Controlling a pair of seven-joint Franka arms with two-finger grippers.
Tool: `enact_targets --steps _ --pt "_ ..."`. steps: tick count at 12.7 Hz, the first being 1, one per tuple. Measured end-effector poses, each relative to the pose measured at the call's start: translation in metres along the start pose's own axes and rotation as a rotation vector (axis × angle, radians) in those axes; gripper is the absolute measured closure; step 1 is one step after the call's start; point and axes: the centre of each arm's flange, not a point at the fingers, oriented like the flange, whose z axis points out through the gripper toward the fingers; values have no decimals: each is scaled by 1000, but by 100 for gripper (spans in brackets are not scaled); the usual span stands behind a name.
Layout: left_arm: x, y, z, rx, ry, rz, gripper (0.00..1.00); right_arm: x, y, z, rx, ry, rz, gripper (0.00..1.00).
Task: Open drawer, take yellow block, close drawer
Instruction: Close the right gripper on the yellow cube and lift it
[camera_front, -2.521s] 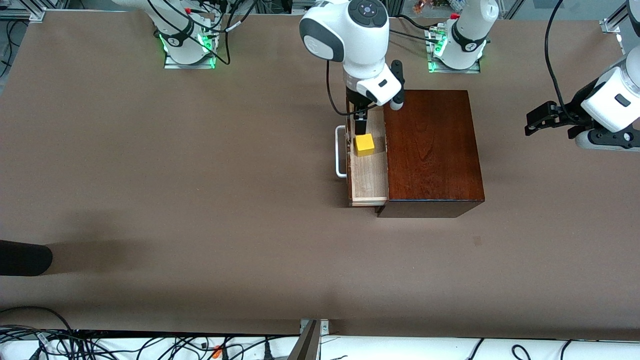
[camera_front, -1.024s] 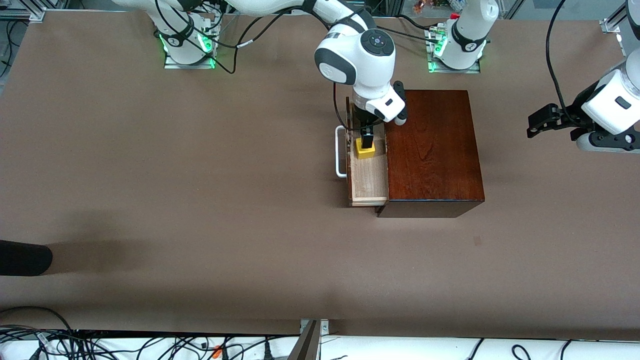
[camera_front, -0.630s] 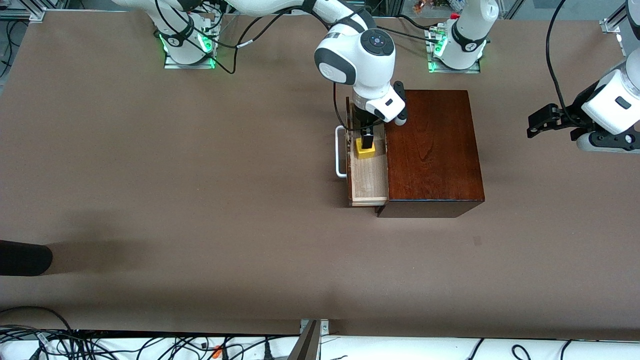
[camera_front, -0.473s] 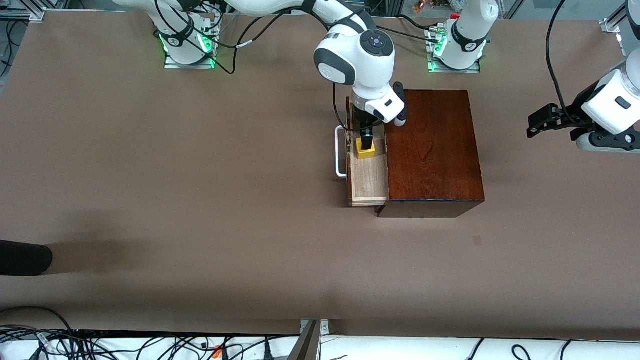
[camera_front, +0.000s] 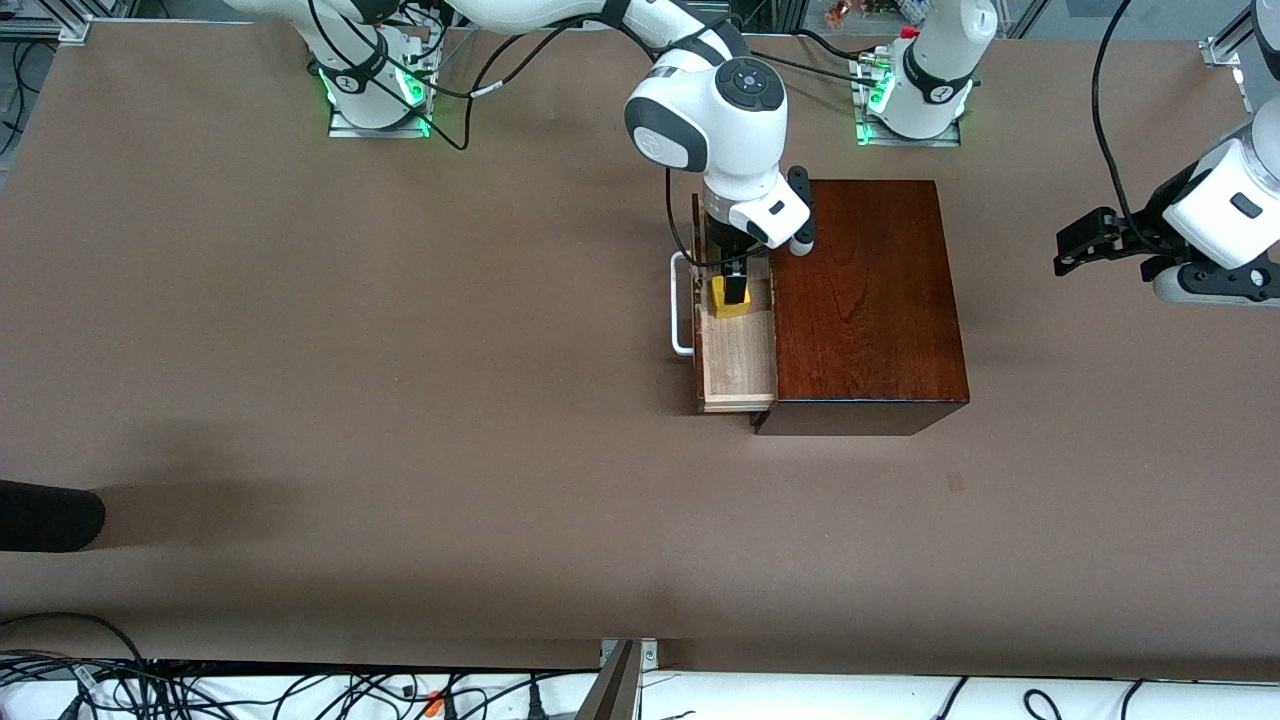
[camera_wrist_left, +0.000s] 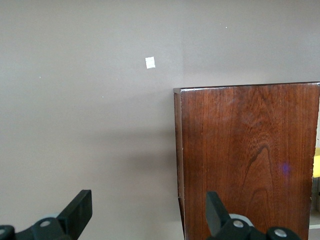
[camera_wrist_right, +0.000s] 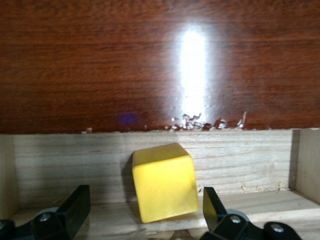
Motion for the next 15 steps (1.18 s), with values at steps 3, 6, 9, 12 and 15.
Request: enact_targets --steps 3,6,9,12,15 --pt "0 0 0 0 0 0 0 1 -1 10 2 1 -1 0" --pt "0 0 0 0 0 0 0 1 -2 16 4 0 -2 0" --pt "0 0 0 0 0 -1 0 1 -2 24 6 -1 -3 0" --pt "0 -1 0 0 0 -1 0 -1 -2 28 8 -8 -1 23" --pt "0 -1 0 0 0 -2 0 -4 -2 27 24 -42 1 45"
